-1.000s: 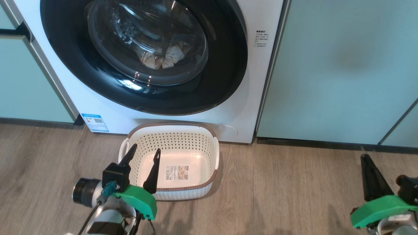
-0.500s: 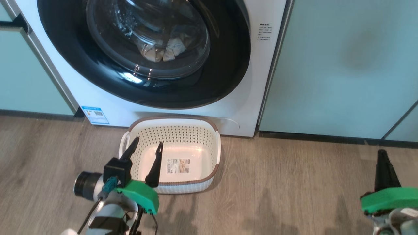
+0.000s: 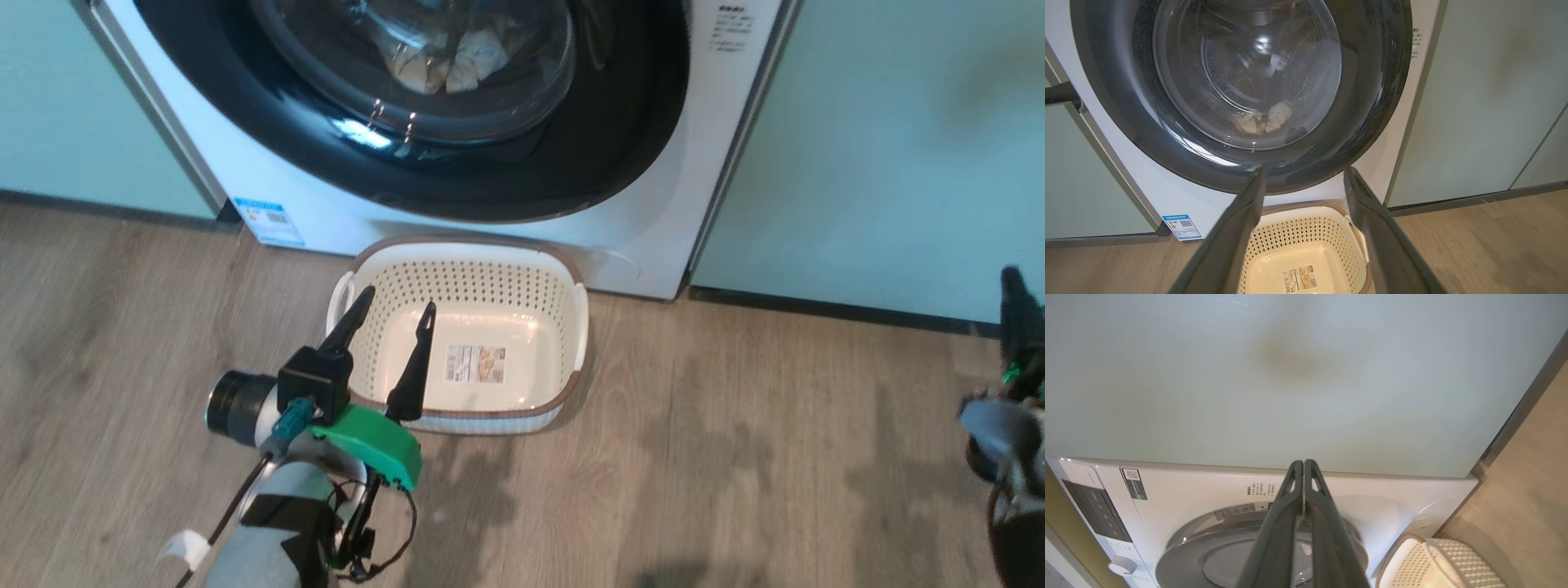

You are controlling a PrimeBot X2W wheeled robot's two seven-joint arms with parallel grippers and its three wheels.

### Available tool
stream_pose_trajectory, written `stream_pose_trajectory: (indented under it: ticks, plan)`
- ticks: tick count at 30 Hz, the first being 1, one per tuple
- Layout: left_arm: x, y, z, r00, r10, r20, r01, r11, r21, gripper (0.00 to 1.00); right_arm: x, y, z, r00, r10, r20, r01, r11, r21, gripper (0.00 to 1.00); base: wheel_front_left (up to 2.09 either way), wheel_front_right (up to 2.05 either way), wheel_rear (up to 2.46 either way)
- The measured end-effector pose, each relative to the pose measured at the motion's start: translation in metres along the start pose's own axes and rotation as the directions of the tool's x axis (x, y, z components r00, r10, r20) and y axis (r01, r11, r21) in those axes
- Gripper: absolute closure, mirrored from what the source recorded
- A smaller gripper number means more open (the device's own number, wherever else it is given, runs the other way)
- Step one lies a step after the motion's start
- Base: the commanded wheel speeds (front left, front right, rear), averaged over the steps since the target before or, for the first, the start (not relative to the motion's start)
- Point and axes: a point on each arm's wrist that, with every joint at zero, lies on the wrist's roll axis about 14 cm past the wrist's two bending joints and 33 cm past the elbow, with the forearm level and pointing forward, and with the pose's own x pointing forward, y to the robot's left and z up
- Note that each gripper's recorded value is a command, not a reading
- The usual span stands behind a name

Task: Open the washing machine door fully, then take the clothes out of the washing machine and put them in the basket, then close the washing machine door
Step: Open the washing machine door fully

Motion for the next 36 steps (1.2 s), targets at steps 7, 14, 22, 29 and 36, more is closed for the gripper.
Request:
stream_pose_trajectory:
  ticks: [7, 14, 22, 29, 36]
  plan:
    - [0.008, 0.005, -0.008, 1.0, 0.007, -0.016, -0.007, 1.0, -0.004, 0.0, 0.038, 0.018, -0.027, 0.988, 0.063, -0.143, -0.029, 0.973, 0.231, 1.0, 0.0, 0.0, 0.0]
    - [0.02, 0.007, -0.012, 1.0, 0.009, -0.018, -0.009, 1.0, -0.004, 0.0, 0.068, 0.042, -0.08, 0.914, 0.155, -0.376, -0.042, 0.956, 0.291, 1.0, 0.0, 0.0, 0.0]
    - [0.027, 0.013, -0.022, 0.999, 0.017, -0.039, -0.017, 1.0, 0.004, 0.0, 0.096, 0.072, -0.123, 0.817, 0.236, -0.527, -0.084, 0.952, 0.296, 1.0, 0.0, 0.0, 0.0]
    - [0.03, 0.016, -0.027, 0.999, 0.023, -0.049, -0.022, 1.0, 0.009, 0.0, 0.114, 0.106, -0.153, 0.754, 0.299, -0.584, -0.139, 0.943, 0.302, 1.0, 0.0, 0.0, 0.0]
    - [0.031, 0.016, -0.03, 0.998, 0.018, -0.058, -0.017, 1.0, 0.017, 0.0, 0.131, 0.125, -0.176, 0.716, 0.31, -0.625, -0.158, 0.945, 0.287, 1.0, 0.0, 0.0, 0.0]
